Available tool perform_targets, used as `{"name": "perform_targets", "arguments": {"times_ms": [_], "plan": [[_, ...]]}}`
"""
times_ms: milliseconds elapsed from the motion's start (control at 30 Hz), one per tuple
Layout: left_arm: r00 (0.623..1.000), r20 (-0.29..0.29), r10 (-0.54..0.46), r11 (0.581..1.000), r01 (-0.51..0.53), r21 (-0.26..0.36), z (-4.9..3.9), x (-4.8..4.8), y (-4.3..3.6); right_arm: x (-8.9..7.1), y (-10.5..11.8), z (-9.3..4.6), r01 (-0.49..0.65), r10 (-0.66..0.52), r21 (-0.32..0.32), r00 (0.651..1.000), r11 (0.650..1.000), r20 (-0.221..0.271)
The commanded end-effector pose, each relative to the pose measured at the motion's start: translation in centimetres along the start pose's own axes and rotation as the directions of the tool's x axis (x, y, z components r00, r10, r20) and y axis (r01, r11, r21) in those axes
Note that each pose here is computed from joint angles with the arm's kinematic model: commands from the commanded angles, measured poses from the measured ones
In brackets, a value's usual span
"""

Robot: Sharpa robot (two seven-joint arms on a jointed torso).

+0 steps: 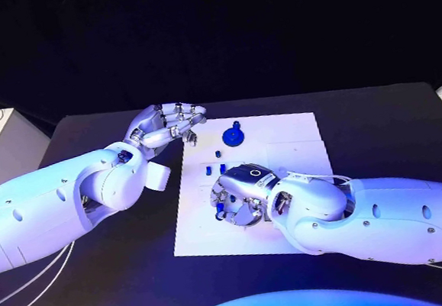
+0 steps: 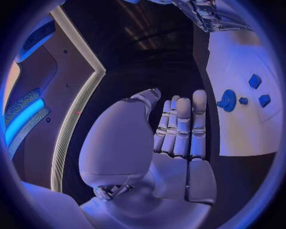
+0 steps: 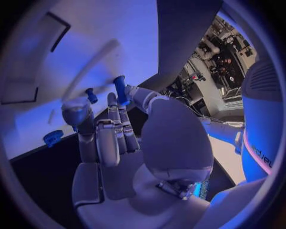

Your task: Assemble the parts on the task board

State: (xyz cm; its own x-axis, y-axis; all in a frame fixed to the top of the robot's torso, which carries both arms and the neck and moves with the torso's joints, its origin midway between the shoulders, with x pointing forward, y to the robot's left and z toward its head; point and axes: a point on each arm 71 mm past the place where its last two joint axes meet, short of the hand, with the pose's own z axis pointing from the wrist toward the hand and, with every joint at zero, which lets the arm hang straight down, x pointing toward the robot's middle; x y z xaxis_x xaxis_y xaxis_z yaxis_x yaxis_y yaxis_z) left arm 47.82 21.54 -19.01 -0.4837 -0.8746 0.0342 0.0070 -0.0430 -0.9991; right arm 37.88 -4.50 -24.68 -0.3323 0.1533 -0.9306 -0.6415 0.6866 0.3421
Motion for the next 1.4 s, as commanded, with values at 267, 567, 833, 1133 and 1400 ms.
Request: {"name": "perform_targets", "arguments": {"times_ms": [267, 567, 833, 1133, 1400], "plan": [[1.000, -0.011, -0.005, 1.000, 0.005, 0.002, 0.02, -0.04, -0.01, -0.1, 0.1, -0.2, 0.018, -0.016, -0.052, 1.000, 0.998, 0.025], [1.000, -0.011, -0.005, 1.000, 0.005, 0.000, 0.03, -0.09, 0.02, -0.3, 0.0, -0.5, 0.004, -0.001, -0.054, 0.999, 0.999, 0.044], [1.000, -0.012, -0.005, 1.000, 0.005, -0.002, 0.04, -0.11, 0.04, -0.8, -0.3, -1.3, -0.026, 0.031, -0.058, 0.995, 0.998, 0.093], [1.000, -0.011, -0.005, 1.000, 0.005, -0.002, -0.07, -0.29, 0.05, -3.9, -3.6, -4.6, -0.165, 0.167, -0.022, 0.972, 0.986, 0.167], [1.000, -0.011, -0.011, 1.000, 0.011, -0.008, -0.43, -0.24, 0.47, -7.3, -9.6, -8.8, -0.401, 0.362, 0.200, 0.910, 0.894, 0.204]]}}
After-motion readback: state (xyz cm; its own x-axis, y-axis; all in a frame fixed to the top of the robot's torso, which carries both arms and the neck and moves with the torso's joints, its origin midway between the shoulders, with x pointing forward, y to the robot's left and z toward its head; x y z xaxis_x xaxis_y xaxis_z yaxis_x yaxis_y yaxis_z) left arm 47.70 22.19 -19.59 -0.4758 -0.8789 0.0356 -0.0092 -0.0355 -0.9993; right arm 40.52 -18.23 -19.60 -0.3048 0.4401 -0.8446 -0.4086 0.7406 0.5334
